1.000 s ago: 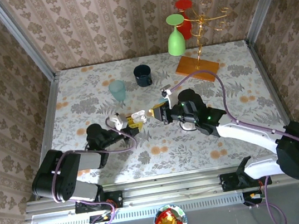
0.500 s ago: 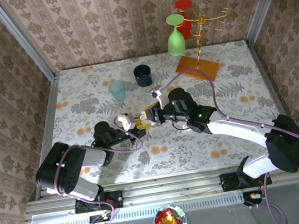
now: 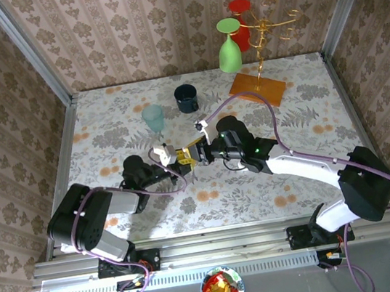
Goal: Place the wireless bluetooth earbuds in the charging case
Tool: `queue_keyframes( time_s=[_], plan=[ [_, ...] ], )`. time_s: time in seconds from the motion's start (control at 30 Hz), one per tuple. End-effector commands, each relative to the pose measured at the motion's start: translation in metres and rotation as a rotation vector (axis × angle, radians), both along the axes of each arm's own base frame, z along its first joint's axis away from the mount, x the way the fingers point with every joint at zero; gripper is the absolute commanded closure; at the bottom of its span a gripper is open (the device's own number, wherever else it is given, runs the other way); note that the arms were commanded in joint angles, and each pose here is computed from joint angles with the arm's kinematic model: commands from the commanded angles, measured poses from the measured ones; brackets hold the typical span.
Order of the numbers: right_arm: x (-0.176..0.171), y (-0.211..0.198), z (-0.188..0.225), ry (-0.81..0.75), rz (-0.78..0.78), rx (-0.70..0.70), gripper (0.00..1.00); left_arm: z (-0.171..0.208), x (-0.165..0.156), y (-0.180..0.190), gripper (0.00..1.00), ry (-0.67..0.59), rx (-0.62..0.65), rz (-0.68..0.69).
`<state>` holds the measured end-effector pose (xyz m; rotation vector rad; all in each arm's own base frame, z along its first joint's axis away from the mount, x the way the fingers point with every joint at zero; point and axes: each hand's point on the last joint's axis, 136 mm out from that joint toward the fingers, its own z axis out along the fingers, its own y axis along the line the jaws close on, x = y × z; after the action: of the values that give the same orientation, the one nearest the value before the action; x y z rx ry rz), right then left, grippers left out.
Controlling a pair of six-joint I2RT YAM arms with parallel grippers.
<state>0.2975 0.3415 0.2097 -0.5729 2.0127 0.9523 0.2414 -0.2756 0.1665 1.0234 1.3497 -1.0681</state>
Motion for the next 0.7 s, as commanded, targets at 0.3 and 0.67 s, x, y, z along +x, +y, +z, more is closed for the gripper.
queue_keyframes(
  time_s=[0.3,0.67],
  plan=[
    [-0.003,0.006,-0.021,0.023,0.034,-0.019,0.80,0.015,0.005,-0.004,1.00,-0.021,-0.033,0.000],
    [-0.009,0.010,-0.028,0.063,0.074,-0.041,0.80,0.015,0.007,-0.004,1.00,-0.038,-0.031,0.007]
  ],
)
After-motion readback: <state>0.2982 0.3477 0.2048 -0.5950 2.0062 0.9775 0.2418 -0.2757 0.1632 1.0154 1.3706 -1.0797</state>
